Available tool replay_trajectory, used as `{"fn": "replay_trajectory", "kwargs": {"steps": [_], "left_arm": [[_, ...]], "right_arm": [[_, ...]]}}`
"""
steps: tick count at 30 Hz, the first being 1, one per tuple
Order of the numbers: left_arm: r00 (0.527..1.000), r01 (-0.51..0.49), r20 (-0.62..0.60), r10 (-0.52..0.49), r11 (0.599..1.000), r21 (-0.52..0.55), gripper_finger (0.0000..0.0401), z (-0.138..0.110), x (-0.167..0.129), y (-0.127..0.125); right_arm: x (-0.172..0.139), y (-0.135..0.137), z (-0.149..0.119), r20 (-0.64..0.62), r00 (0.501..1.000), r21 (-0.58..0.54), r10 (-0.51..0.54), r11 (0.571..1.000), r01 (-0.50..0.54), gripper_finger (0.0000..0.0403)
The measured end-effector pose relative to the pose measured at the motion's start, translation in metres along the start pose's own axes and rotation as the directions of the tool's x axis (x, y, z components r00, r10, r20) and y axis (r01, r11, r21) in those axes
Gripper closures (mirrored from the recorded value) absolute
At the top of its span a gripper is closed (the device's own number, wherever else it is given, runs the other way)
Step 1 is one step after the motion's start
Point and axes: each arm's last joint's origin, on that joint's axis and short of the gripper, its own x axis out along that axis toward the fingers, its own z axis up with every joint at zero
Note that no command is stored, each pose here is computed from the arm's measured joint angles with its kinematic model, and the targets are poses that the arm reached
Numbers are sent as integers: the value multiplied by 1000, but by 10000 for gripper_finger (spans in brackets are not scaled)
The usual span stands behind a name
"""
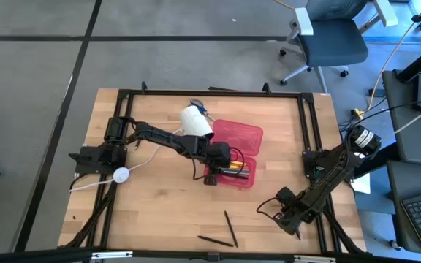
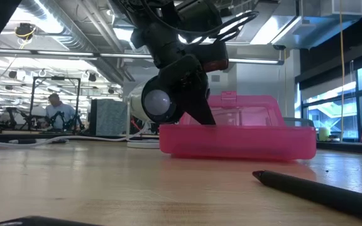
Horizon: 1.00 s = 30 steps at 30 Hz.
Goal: Pick & place school supplies into a supply box
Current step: Put the black pen into the pink supply box
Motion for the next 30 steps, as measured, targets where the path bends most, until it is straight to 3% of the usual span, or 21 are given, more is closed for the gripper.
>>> {"fn": "replay_trajectory", "kwargs": {"steps": [7,17,30], "left_arm": [[1000,1,0,-1,1000,-2,309,0,0,0],[1000,1,0,-1,1000,-8,308,0,0,0],[998,-5,59,6,1000,-8,308,9,-16,0]], "right_arm": [[4,1,0,-2,1000,-4,-17,1000,17,311],[18,-13,5,-15,1000,-9,25,1000,-25,364],[7,-17,6,33,998,-13,52,999,-51,368]]}}
